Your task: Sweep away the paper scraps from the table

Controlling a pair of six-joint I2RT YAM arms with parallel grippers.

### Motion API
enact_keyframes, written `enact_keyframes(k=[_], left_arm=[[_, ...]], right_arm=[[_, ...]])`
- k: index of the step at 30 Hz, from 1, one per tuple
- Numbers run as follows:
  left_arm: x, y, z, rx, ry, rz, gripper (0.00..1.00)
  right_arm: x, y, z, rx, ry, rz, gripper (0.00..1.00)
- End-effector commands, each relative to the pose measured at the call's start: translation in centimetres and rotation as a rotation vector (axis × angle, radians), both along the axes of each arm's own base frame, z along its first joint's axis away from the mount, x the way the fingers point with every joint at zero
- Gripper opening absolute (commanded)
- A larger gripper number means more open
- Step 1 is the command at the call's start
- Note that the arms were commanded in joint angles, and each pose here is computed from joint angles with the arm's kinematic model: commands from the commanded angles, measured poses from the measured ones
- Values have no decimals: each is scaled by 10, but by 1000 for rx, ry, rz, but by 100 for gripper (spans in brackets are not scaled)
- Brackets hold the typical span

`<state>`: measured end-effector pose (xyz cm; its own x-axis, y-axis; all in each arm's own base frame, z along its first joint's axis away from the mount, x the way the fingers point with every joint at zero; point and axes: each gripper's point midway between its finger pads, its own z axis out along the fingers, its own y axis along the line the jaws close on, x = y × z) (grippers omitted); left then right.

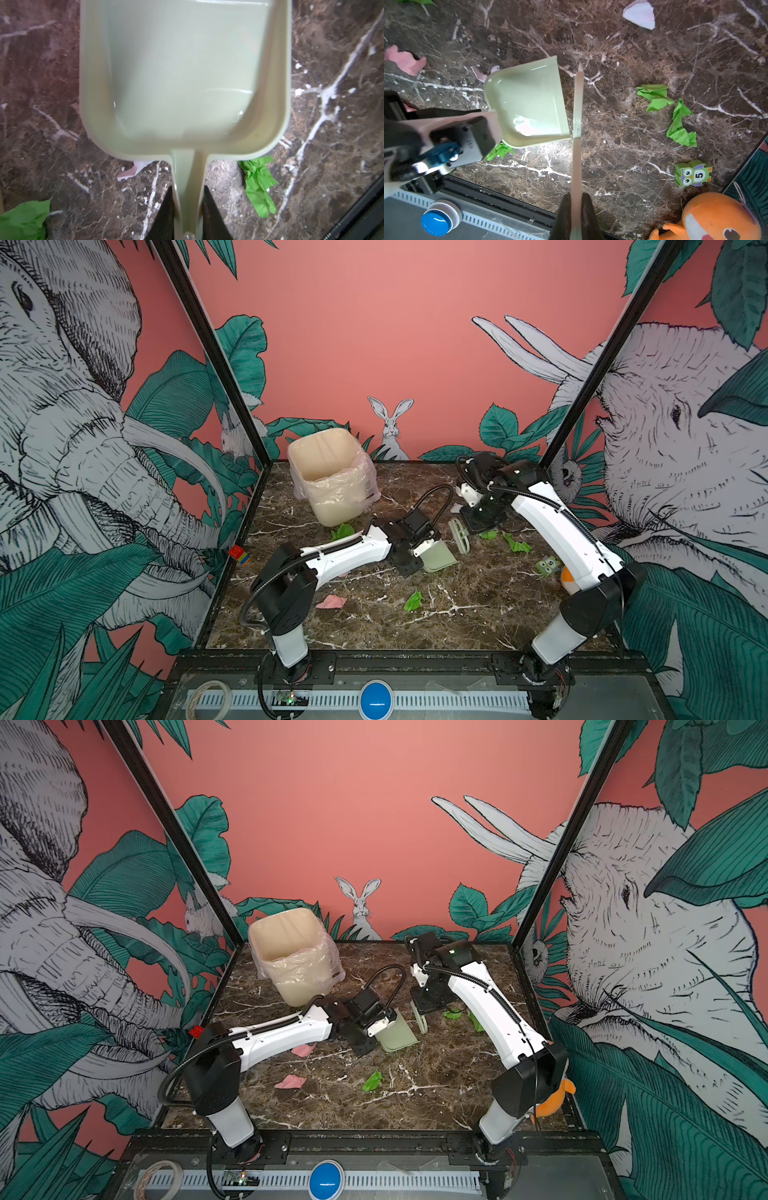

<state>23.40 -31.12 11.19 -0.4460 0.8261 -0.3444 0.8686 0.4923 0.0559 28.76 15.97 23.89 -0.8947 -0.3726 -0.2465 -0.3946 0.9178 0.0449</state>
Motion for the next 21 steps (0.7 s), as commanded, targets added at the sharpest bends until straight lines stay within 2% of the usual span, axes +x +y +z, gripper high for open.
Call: enact_keyframes(k=[1,8,15,21], left_arm=[[-16,27,18,28,4,45,9],[-23,88,30,83,-39,176,9],[-13,144,56,70,-103,335,10],[-13,162,65,95,-130,365,10]], right_arm=[[-6,-6,9,5,-3,1,0],[-2,14,-19,105,45,-18,0],[8,79,-23,421,81,-23,0],[16,139,-25,577,123,11,0]])
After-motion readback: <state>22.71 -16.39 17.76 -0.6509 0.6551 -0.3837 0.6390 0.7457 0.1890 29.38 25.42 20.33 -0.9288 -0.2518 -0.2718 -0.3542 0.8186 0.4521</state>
